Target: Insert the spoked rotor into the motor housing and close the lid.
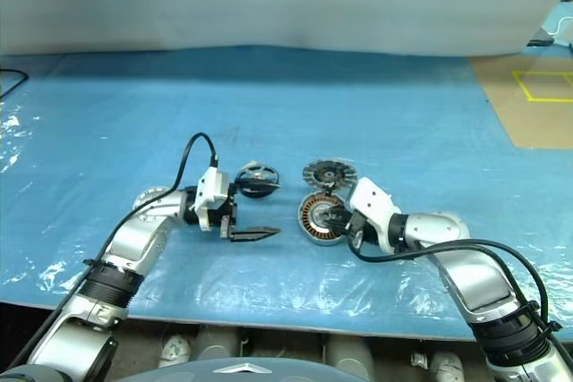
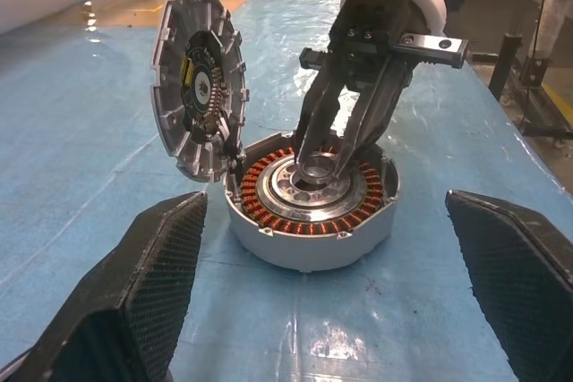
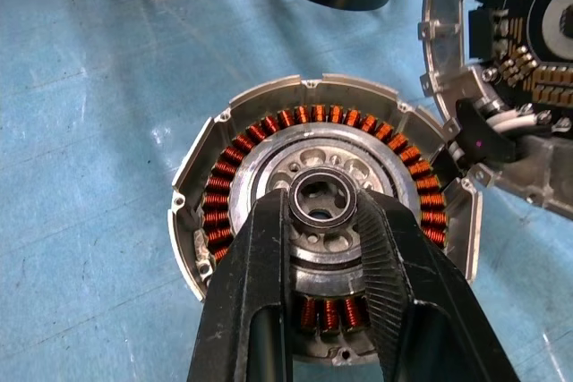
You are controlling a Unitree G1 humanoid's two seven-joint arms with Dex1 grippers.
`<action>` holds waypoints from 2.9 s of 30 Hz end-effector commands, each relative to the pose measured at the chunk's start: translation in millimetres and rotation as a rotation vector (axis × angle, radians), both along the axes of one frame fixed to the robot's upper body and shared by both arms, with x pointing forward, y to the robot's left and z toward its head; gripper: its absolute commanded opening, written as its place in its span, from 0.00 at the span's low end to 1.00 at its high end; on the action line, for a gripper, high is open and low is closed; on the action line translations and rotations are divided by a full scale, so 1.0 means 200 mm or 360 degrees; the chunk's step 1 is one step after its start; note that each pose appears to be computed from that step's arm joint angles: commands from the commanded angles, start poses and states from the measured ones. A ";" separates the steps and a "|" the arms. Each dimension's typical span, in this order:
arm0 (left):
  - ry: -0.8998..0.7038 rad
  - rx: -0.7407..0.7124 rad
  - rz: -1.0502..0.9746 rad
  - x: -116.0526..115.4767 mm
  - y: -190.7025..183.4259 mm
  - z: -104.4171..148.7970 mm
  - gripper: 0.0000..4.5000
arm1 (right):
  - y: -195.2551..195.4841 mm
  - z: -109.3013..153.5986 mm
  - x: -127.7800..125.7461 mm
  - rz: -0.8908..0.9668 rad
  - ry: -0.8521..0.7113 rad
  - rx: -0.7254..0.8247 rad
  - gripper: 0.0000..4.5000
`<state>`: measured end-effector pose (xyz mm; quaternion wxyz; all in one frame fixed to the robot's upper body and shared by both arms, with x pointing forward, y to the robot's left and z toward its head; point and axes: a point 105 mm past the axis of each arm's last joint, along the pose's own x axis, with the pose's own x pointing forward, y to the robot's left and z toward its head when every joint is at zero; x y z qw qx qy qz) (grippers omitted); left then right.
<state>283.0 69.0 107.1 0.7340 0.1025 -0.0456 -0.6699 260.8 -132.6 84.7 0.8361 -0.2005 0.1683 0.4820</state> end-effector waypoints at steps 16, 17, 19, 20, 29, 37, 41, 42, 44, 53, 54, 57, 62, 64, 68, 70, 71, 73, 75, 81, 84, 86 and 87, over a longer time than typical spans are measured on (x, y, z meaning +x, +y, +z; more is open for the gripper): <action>-0.0047 -0.0009 0.0006 0.05 -0.01 0.02 1.00 | -0.02 -0.04 0.03 -0.0057 -0.0029 -0.0017 0.14; -0.0049 -0.0009 0.0005 0.05 -0.01 0.02 1.00 | -0.02 -0.05 0.03 -0.0057 -0.0027 -0.0021 0.14; -0.0051 -0.0009 0.0006 0.05 -0.01 0.02 1.00 | -0.03 -0.05 0.03 -0.0056 -0.0026 -0.0026 0.14; -0.0051 -0.0009 0.0007 0.05 -0.01 0.02 1.00 | -0.02 -0.05 0.03 -0.0054 -0.0025 -0.0025 0.14; -0.0049 -0.0004 0.0019 0.06 0.00 0.03 1.00 | -0.02 -0.05 0.03 -0.0062 0.0013 0.0038 0.69; -0.0039 -0.0008 0.0028 0.07 -0.01 0.04 1.00 | 0.01 0.08 0.04 -0.0075 -0.0020 0.0216 0.69; -0.0029 -0.0007 0.0037 0.08 0.00 0.02 1.00 | 0.04 0.13 0.04 -0.0047 -0.0070 0.0257 0.69; -0.0027 -0.0006 0.0039 0.08 0.00 0.02 1.00 | 0.04 0.14 0.04 -0.0041 -0.0080 0.0254 0.65; -0.0021 -0.0004 0.0044 0.08 0.01 0.00 1.00 | 0.05 0.14 0.04 -0.0029 -0.0094 0.0259 0.56; -0.0024 -0.0001 0.0062 0.09 0.02 -0.03 1.00 | 0.06 0.08 0.06 -0.0039 -0.0114 0.0182 0.01; -0.0025 0.0001 0.0062 0.09 0.03 -0.03 1.00 | 0.06 0.08 0.07 -0.0047 -0.0122 0.0166 0.01; -0.0027 0.0005 0.0062 0.09 0.03 -0.03 1.00 | 0.06 0.05 0.06 -0.0006 -0.0089 0.0105 0.01; -0.0035 0.0008 0.0059 0.09 0.04 -0.02 1.00 | 0.04 -0.02 0.04 0.0058 -0.0070 -0.0040 0.01; -0.0038 0.0008 0.0061 0.09 0.04 -0.01 1.00 | 0.02 -0.05 0.02 0.0073 -0.0043 -0.0088 0.01; -0.0041 0.0007 0.0071 0.10 0.04 -0.01 1.00 | -0.05 -0.15 0.01 0.0112 -0.0038 -0.0309 0.01; -0.0042 0.0006 0.0078 0.11 0.04 0.00 1.00 | -0.04 -0.13 0.02 0.0096 -0.0036 -0.0257 0.01; -0.0042 0.0006 0.0080 0.11 0.04 0.00 1.00 | -0.03 -0.12 0.02 0.0093 -0.0029 -0.0225 0.01; -0.0038 -0.0010 0.0118 0.13 0.05 0.01 1.00 | -0.03 -0.07 0.02 0.0081 -0.0060 -0.0151 0.01; -0.0031 -0.0049 0.0167 0.12 0.09 0.01 1.00 | -0.01 0.00 0.02 0.0074 -0.0091 -0.0015 0.01; -0.0010 -0.0124 0.0295 0.14 0.17 0.05 1.00 | 0.02 0.19 -0.04 0.0053 -0.0019 0.0322 0.01; 0.0033 -0.0188 0.0379 0.19 0.22 0.10 1.00 | 0.02 0.24 -0.09 0.0064 0.0044 0.0362 0.01; 0.0038 -0.0208 0.0432 0.23 0.25 0.12 1.00 | 0.01 0.27 -0.12 0.0067 0.0061 0.0360 0.01; 0.0057 -0.0203 0.0442 0.25 0.26 0.13 1.00 | -0.01 0.29 -0.13 0.0050 0.0063 0.0361 0.01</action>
